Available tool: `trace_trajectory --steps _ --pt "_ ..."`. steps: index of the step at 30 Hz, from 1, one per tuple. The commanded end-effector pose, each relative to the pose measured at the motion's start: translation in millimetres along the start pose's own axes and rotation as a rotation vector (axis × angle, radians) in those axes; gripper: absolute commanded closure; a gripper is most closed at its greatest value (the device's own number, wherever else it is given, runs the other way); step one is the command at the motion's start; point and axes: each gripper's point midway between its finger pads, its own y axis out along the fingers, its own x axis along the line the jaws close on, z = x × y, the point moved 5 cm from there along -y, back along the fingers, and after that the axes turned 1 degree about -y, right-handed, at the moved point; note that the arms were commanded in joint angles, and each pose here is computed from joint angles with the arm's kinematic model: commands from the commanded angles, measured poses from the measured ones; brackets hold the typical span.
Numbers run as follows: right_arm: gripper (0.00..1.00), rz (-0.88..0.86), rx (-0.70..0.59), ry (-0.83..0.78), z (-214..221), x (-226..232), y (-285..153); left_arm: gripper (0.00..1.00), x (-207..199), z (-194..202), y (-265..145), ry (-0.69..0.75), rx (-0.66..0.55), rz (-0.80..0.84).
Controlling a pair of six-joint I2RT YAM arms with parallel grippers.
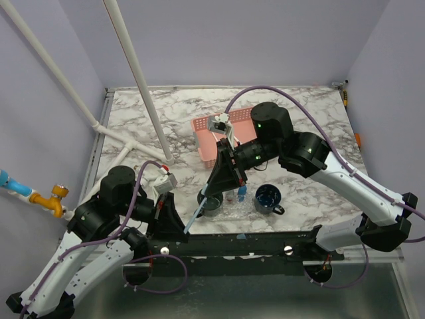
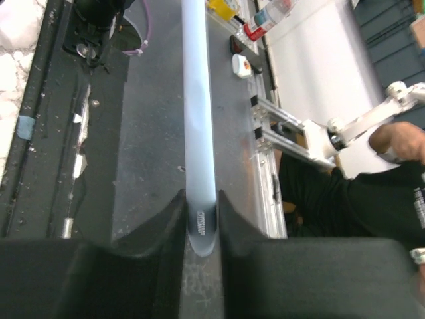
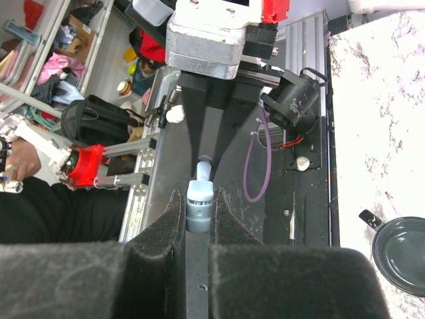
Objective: Prepare toiletry sets of a toothbrush and toothpaste on the tray
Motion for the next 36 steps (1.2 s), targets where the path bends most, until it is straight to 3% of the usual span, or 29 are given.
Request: trace_trajectory --steps 1,4,8,20,29,36 --pt "1.00 0.012 0.006 0.008 2.6 3.2 -3.4 0.57 7.1 -1.7 1.6 0.000 -0.004 -0.032" --pt "1.00 0.045 0.002 0.002 3.9 3.1 -6.8 0.34 12.2 -5.4 2.6 0.017 -0.028 -0.064" --pt "1.00 0.108 0.018 0.010 10.1 0.1 -13.0 0.23 20.1 -14.2 3.3 0.030 -0.065 -0.131" --pt "1.00 0.446 0.116 0.090 40.6 -13.9 -49.9 0.10 44.7 -36.7 -1.2 0.076 -0.204 -0.345" --pt "1.00 0.795 0.117 0.117 43.9 -29.0 -88.3 0.06 59.0 -36.9 -1.7 0.072 -0.237 -0.408" --pt "1.00 0.954 0.086 0.138 47.4 -33.8 -100.3 0.01 67.4 -35.0 -7.2 0.084 -0.254 -0.486"
